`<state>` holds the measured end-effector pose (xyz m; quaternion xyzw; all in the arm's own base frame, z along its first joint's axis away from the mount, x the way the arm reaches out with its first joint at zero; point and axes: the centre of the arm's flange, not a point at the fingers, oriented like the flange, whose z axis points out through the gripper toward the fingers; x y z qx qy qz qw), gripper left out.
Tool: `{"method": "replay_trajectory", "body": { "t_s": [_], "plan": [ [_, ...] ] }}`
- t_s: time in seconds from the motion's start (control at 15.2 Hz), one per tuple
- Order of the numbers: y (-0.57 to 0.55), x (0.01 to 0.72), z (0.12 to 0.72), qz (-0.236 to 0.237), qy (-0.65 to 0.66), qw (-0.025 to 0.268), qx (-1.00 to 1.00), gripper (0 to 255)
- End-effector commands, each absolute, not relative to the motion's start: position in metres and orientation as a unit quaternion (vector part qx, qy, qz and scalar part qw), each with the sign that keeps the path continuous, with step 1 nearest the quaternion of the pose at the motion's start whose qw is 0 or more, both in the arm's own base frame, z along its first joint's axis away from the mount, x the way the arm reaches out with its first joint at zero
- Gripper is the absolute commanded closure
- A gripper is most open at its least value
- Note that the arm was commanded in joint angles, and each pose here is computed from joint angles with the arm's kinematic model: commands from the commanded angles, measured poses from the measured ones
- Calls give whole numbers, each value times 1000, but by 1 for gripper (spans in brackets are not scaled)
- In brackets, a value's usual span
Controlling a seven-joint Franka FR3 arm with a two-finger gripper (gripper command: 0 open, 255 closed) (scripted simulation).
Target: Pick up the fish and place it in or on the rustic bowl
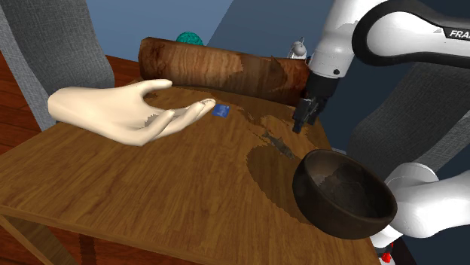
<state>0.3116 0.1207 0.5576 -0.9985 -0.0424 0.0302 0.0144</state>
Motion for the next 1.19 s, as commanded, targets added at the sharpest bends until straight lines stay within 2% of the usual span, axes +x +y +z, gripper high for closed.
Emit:
{"method": "replay_trajectory", "body": {
  "t_s": [0.0,0.4,1.12],
  "plan": [
    [148,306,559,26,-45,10,-999,0],
    [224,301,562,16,-54,-2,-998,0],
    [223,300,522,16,-54,-2,-998,0]
  ]
}}
